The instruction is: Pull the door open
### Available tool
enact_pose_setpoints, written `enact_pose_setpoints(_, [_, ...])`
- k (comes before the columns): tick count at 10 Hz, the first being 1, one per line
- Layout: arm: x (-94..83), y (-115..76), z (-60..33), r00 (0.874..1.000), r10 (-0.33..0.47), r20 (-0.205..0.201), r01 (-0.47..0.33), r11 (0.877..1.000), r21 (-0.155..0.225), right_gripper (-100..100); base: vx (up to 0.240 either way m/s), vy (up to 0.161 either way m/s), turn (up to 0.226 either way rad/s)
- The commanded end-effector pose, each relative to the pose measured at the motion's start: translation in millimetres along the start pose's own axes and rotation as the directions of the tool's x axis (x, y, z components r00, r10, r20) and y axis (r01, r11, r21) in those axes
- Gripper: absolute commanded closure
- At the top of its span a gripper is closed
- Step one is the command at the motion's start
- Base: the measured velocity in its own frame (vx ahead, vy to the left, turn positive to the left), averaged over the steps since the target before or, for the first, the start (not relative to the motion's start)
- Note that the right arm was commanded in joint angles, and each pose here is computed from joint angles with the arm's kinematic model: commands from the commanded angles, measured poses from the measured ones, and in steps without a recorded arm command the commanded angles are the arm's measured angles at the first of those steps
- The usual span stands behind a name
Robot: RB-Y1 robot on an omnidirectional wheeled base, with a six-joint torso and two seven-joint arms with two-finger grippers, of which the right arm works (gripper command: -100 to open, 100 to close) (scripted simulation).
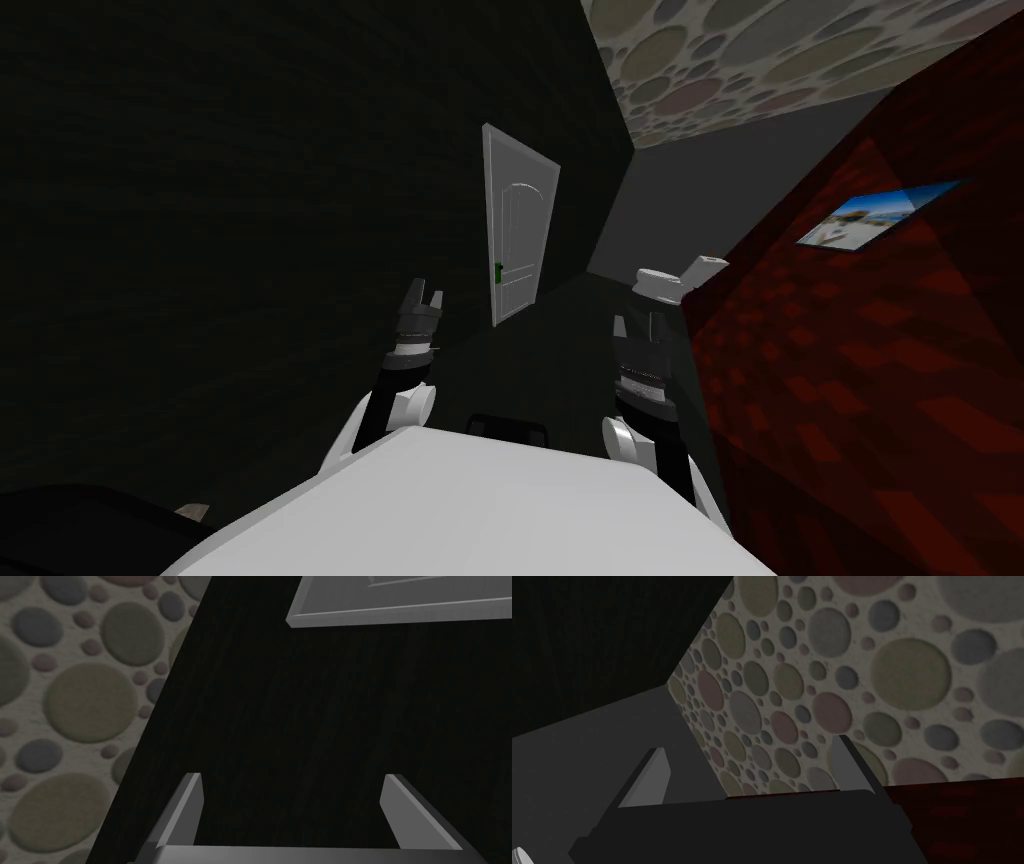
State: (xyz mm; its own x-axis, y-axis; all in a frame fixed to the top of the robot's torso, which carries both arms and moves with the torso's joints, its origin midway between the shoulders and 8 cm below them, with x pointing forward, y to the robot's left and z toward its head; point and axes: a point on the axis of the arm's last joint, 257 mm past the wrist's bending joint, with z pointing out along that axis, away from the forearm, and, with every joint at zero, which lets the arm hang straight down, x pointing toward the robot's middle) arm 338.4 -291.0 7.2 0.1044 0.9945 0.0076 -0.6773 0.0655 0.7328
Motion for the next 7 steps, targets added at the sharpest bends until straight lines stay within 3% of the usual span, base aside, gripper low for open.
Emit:
enact_pose_setpoints(1, [-1.9,-5.2,-3.7,0.999,0.035,0.003,-0.035,0.999,0.015,-100,0.116,0.003,0.226])
enact_pose_setpoints(5, [-8.6,-21.1,-15.9,0.990,0.141,0.023,-0.142,0.988,0.060,-100,0.226,-0.022,0.252])
enact_pose_setpoints(7, [-12.7,-29.9,-23.2,0.979,0.200,0.042,-0.203,0.976,0.082,-100,0.194,-0.005,0.262])
